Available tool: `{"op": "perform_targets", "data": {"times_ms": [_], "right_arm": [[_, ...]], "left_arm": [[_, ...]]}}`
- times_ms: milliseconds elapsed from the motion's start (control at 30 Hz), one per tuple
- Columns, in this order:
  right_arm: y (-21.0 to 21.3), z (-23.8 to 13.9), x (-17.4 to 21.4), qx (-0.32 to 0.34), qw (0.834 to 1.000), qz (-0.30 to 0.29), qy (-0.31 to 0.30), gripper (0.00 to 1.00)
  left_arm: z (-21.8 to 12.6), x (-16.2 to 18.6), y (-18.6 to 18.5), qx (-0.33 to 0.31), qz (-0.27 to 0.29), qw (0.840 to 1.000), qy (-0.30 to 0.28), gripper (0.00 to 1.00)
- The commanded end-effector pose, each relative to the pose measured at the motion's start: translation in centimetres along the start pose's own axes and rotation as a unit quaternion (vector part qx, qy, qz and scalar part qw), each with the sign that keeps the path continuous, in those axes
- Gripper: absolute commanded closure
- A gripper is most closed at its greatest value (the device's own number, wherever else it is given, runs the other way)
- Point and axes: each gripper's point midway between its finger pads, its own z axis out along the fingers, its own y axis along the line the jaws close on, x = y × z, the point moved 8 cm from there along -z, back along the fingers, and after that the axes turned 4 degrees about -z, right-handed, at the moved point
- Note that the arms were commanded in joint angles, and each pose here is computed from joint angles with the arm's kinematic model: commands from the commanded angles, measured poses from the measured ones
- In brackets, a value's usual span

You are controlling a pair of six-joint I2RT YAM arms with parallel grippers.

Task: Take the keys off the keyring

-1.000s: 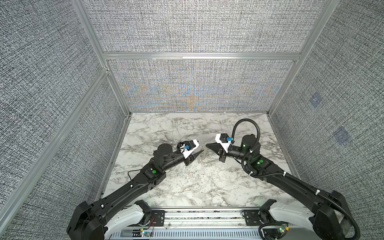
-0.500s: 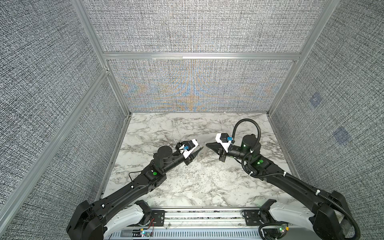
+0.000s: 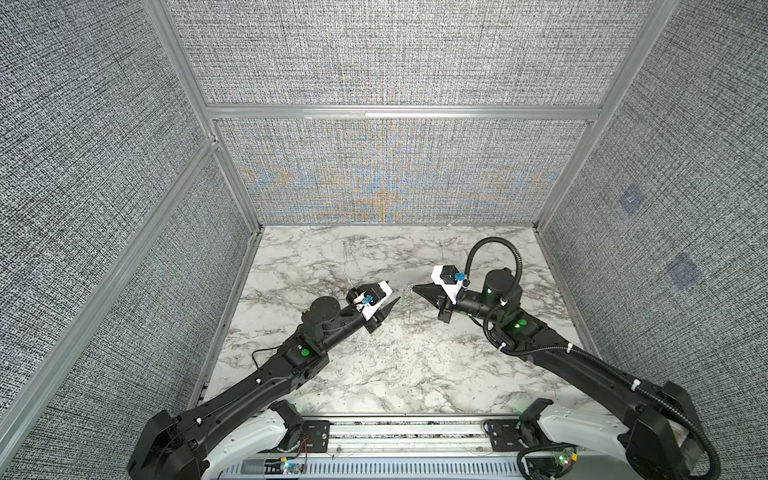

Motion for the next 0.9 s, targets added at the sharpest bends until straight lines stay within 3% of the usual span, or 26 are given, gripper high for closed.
{"op": "perform_targets", "data": {"times_ms": [0, 467, 867], "right_arm": [[-0.3, -0.1, -0.9, 0.012, 1.0, -0.014, -0.018, 1.0], [-0.4, -0.1, -1.0, 0.016, 1.0, -0.01, -0.021, 1.0], [-0.6, 0.2, -1.0, 0.021, 0.999, 0.0, -0.031, 1.0]], "left_arm": [[0.3, 0.3, -0.4, 0.011, -0.007, 1.0, 0.0, 0.52], [2.4, 0.7, -0.9, 0.019, -0.001, 1.0, -0.01, 0.52], [2.7, 0.6, -0.4, -0.008, 0.005, 1.0, -0.014, 0.78]]}}
